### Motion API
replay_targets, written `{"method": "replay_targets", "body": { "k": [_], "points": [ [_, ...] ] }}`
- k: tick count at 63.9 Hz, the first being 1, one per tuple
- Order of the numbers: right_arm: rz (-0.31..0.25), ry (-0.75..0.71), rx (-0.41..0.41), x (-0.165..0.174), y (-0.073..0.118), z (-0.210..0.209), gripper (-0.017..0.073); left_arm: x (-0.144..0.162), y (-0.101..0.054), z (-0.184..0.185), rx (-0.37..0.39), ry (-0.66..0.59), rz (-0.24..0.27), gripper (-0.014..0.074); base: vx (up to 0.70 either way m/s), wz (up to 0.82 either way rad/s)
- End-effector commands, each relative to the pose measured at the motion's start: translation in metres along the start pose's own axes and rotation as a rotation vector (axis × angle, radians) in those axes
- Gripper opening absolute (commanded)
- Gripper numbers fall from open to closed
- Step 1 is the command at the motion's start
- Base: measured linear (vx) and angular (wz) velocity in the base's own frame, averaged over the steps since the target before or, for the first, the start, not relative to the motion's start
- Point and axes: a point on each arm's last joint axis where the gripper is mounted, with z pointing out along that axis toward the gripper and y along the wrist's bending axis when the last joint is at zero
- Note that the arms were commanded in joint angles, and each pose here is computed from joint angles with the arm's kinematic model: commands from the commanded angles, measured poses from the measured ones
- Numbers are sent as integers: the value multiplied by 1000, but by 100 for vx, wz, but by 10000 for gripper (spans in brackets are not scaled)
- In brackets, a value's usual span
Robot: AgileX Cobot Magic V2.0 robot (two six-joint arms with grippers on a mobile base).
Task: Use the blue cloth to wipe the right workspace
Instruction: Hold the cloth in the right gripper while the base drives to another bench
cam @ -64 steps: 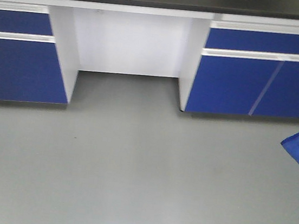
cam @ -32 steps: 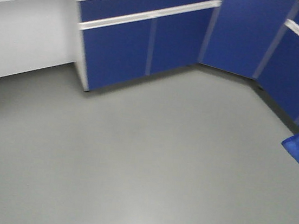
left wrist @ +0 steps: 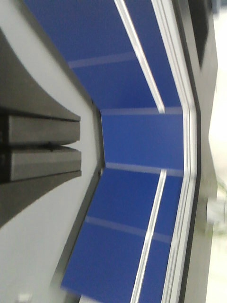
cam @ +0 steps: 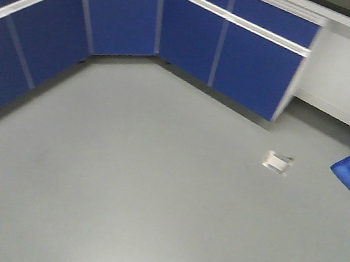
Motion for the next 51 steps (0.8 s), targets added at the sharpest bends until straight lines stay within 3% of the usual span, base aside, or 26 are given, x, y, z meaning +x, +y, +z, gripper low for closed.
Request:
{"method": "replay_targets", "body": {
  "k": [1, 51],
  "points": [
    [-12, -106, 1, -16, 0, -3, -4, 2, -1, 1, 9, -64, -8, -6, -2, -76],
    [-12, -106, 1, -16, 0, -3, -4, 2, -1, 1, 9, -64, -8, -6, 5, -56]
  ]
}}
